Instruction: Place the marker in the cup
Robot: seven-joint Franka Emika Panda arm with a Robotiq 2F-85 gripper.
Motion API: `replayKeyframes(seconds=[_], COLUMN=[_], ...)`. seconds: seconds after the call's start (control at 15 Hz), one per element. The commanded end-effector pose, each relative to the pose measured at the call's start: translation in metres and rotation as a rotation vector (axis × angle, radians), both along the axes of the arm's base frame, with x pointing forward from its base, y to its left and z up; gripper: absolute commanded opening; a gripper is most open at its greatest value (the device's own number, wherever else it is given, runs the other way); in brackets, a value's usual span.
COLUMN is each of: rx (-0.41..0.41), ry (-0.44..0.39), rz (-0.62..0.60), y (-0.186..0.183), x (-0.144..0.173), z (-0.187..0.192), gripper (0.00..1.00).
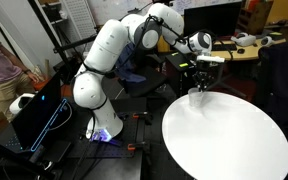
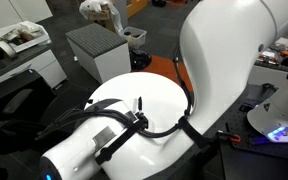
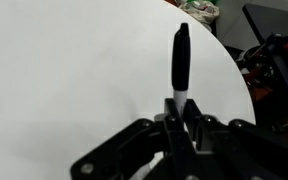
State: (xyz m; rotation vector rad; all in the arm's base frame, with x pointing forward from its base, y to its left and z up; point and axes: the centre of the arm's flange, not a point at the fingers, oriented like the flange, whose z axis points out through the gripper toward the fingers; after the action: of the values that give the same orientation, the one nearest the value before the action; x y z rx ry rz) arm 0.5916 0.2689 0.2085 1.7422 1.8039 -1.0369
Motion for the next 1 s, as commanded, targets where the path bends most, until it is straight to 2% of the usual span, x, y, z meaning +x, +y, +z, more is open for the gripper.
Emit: replayKeyframes(seconds=[0.0, 0.07, 0.2, 0.6, 0.93], rx=[-0.042, -0.042, -0.04, -0.044, -0.011], ry=[-0.008, -0.008, -0.007, -0.027, -0.104], rz=[-0.005, -0.004, -0.005, -0.018, -0.079], y=[0.011, 0.011, 0.012, 0.01, -0.006], x=[0.007, 0.006, 0.007, 0.008, 0.012], z=[0.003, 0.004, 0.005, 0.014, 0.033], gripper=[0.39, 0.4, 0.53, 0.98, 1.0])
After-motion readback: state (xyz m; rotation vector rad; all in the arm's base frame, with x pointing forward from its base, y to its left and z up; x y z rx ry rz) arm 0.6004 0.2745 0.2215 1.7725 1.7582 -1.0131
